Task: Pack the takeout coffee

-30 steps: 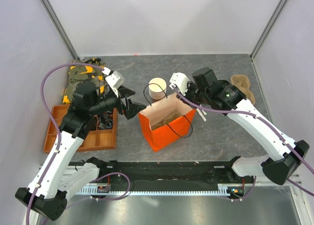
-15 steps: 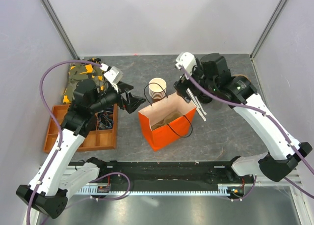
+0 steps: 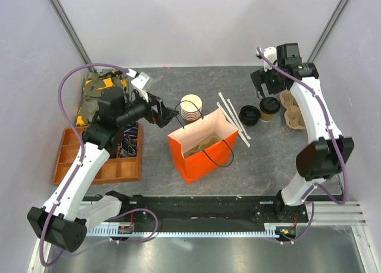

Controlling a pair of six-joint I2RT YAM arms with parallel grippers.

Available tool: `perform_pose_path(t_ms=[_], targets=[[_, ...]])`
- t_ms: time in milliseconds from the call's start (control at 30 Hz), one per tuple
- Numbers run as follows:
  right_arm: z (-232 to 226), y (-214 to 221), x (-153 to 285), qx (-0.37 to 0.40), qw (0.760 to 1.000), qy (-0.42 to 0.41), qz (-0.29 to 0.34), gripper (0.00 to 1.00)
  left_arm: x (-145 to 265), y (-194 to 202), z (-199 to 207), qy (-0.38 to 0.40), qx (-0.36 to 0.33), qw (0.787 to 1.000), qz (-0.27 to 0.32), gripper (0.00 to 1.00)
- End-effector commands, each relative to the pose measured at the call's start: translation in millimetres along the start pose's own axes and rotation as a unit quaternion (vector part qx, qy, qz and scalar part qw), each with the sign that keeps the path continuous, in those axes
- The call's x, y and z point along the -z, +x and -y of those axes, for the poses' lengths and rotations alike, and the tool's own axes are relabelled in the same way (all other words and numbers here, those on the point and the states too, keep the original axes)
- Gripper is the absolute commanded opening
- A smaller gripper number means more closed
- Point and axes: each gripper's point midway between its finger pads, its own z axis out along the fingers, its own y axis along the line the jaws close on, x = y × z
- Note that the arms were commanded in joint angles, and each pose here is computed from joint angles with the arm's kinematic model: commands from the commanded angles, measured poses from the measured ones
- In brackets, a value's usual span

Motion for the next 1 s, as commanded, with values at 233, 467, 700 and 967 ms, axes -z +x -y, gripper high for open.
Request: perform_pose_path(t_ms=[233, 467, 700, 967], targets=[[58, 61, -58, 0.015, 0.995, -0.006, -0.097, 0.98, 13, -34, -31, -0.042, 0.048, 0.997, 0.038, 1.0], [54, 68, -81, 0.03, 0.994, -0.032, -0.103, 0.98, 9, -27, -33, -0.037, 0.059, 0.997, 0.026, 1.0], [46, 78, -92, 0.017, 0.992, -0.054, -0.116, 0.98, 5, -26, -34, -0.031, 0.058, 0.998, 0.021, 1.0], [45, 80, -100, 0.005, 0.992, -0.056, -0.113, 0.98, 0, -27, -35, -0.024, 0.061, 0.998, 0.021, 1.0]])
